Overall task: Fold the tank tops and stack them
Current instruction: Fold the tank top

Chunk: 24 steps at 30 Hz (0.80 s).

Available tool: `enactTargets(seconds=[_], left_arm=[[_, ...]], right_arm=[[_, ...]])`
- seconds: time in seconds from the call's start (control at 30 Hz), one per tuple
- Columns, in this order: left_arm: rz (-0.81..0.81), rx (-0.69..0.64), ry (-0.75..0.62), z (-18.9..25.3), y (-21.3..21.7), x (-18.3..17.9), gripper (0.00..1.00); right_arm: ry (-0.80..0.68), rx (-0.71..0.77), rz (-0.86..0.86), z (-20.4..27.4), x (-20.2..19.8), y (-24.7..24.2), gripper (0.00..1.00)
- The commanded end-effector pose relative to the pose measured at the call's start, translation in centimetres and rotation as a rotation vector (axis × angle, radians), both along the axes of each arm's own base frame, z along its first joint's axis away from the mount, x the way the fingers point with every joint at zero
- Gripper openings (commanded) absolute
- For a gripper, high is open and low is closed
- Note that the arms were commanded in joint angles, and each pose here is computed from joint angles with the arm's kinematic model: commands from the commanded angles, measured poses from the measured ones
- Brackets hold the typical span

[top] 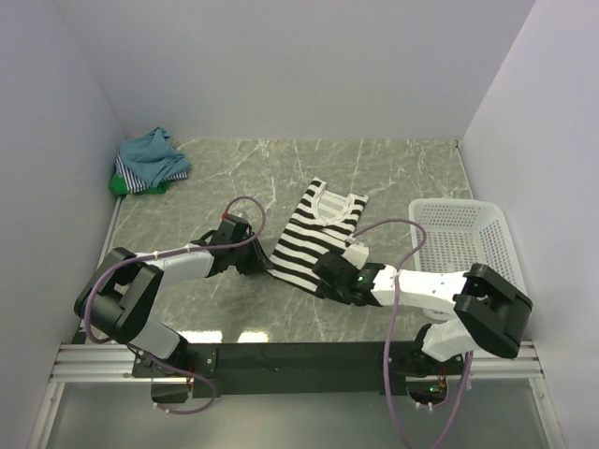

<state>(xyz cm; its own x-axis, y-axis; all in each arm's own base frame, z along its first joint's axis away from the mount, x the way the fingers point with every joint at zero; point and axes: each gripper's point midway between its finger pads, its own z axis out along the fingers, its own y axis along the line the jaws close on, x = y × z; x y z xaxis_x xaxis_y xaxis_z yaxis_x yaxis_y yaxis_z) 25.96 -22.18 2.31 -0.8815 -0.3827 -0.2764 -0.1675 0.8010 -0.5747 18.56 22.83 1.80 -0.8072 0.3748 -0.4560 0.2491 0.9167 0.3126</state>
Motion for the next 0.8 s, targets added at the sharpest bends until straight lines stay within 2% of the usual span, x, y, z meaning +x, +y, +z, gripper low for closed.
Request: enactTargets(seconds=[0.0,0.27,0.43,0.77], left_arm=[[-0.001,0.060,0.043,-1.7,1.0,-1.1,0.31],[-0.008,0.056,0.041,-1.6,0.9,-1.2,0.30],[-0.013,0.055,0.053,-2.1,0.9,-1.5,0.28],[-0.001,0.058,0.062,-2.6,1.1,-1.7,0.25]], right_arm=[[0.070,-0.055,0.042,-1.2,-0.9,-0.2,0.52],[0.101,-0.077,0.077,-1.5,-2.8,-1.0,0.49],[0.079,-0.063,0.090,-0.3,-3.0,-1.4,0.49],[0.105,-0.061,0.095,-1.2,-2.5,0.0,0.49]])
